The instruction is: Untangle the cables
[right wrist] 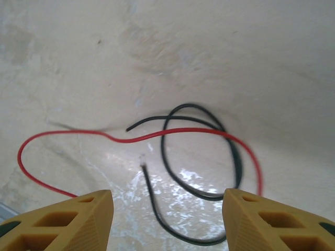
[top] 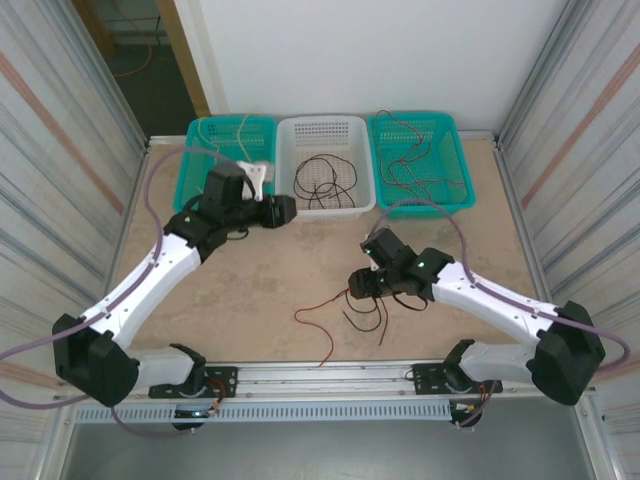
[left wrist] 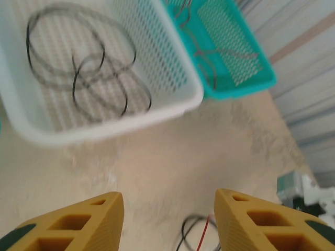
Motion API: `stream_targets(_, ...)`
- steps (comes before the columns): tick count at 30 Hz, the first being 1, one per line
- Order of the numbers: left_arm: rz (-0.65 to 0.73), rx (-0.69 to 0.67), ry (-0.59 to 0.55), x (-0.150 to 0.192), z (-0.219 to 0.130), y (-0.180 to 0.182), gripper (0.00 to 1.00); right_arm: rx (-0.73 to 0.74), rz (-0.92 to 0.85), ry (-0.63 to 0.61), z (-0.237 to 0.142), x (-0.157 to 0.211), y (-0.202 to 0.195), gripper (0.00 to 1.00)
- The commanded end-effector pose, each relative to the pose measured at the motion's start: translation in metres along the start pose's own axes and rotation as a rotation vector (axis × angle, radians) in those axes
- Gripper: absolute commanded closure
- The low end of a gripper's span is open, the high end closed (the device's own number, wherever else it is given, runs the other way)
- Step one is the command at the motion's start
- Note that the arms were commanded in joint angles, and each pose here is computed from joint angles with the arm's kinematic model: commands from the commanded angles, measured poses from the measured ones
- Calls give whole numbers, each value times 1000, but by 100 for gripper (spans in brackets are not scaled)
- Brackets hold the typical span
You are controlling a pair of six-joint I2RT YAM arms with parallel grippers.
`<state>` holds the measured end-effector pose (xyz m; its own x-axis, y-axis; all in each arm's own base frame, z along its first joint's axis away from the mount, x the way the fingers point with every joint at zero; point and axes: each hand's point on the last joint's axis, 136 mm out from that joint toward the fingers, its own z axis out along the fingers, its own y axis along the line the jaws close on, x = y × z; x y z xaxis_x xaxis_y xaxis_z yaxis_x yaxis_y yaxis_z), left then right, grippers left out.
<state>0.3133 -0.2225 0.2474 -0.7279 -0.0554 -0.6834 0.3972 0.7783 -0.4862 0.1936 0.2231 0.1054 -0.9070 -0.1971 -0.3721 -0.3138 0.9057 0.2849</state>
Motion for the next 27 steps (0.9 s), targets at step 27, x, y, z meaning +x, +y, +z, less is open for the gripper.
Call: stream_targets(27, -213, -149, -255, 2, -98, 59, 53, -93, -425, 276, 87, 57, 113, 51)
